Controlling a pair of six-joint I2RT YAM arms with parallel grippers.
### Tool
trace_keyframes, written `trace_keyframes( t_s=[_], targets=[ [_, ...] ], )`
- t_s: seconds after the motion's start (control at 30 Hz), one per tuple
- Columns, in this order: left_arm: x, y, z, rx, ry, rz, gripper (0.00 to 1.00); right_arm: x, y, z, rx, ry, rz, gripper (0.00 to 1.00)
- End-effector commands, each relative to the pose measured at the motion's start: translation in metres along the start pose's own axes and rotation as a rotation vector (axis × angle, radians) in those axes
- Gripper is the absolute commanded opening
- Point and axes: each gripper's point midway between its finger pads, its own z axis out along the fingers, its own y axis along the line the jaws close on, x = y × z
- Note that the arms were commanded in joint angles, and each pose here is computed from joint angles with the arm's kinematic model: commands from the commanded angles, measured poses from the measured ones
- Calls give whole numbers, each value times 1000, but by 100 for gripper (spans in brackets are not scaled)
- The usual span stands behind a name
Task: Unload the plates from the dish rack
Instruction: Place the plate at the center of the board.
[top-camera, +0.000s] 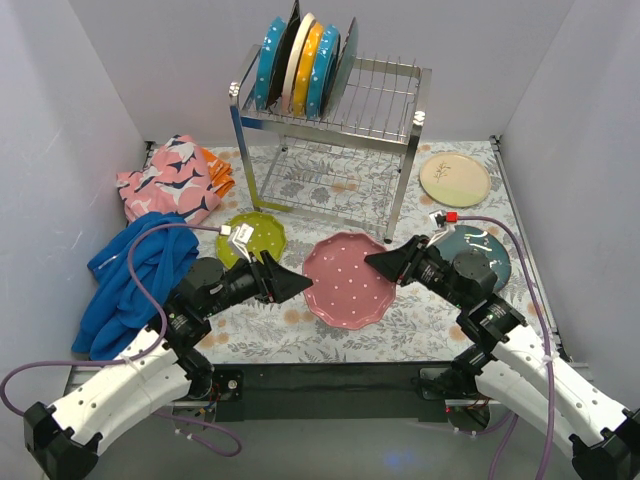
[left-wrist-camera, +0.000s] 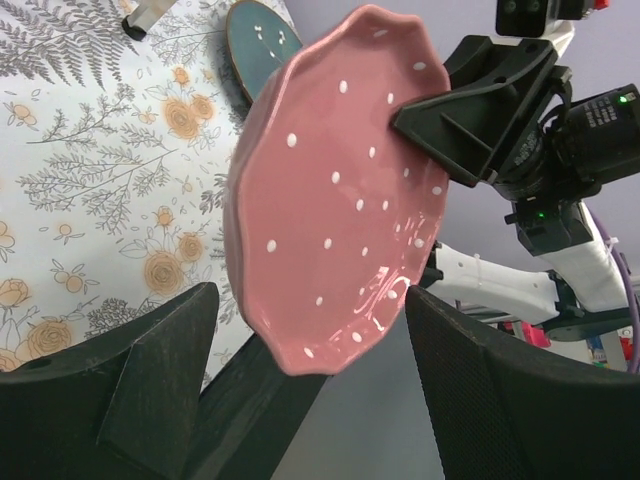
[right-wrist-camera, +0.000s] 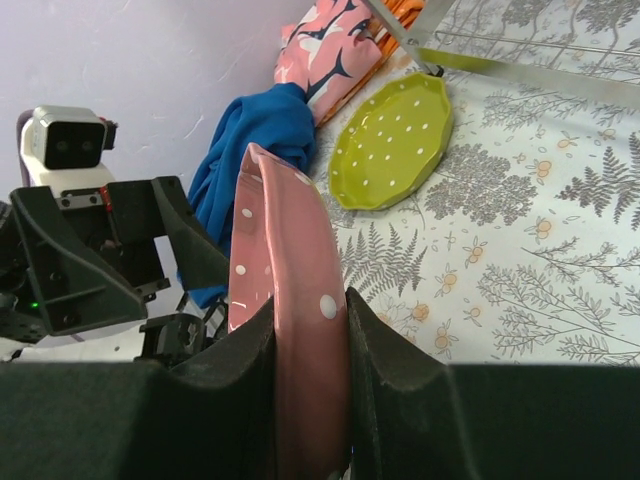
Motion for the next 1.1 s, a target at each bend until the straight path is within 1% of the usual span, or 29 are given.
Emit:
trace_keyframes(
  t_s=[0.0,0.2,0.27,0.37,0.4,0.5,0.53,0.6,0.63,0.67,0.83,0.87,0.93,0.97,1.03,1.07],
  targets=[
    [-8,1,5,-24,-20,27,74,-43,68,-8,-264,-140,9,1],
    [0,27,9,-131,12,36,73,-41,65,-9,-269,-152,2,1],
    [-1,23,10,-101,7,45,73,-37,64,-7,-277,-137,5,1],
    [1,11,11,-32,16,40,70,-27,67,-4,-326,-98,25,1],
    [5,7,11,-9,36,33,67,-24,67,-3,-337,-85,35,1],
    [10,2,14,32,62,4,48,-13,65,-1,-373,-57,54,1],
    [17,2,14,45,89,-9,30,-8,59,1,-368,-49,57,1],
    [21,-1,14,70,104,-45,15,-5,53,3,-357,-49,56,1],
    [27,4,13,68,119,-65,2,-2,47,4,-345,-48,55,1],
    [28,3,13,74,118,-86,0,-1,45,4,-342,-46,52,1],
    [30,5,14,56,135,-106,0,4,29,11,-308,-13,55,2],
    [28,6,14,39,126,-109,0,6,23,12,-295,-9,55,11],
    [23,6,13,24,105,-117,0,4,12,13,-265,-18,57,23],
    [20,9,13,5,85,-121,0,5,6,13,-250,-17,65,34],
    [16,7,12,-1,68,-129,0,2,-4,12,-229,-21,71,41],
    [15,7,12,-2,61,-133,0,1,-8,12,-221,-21,73,47]
  ],
)
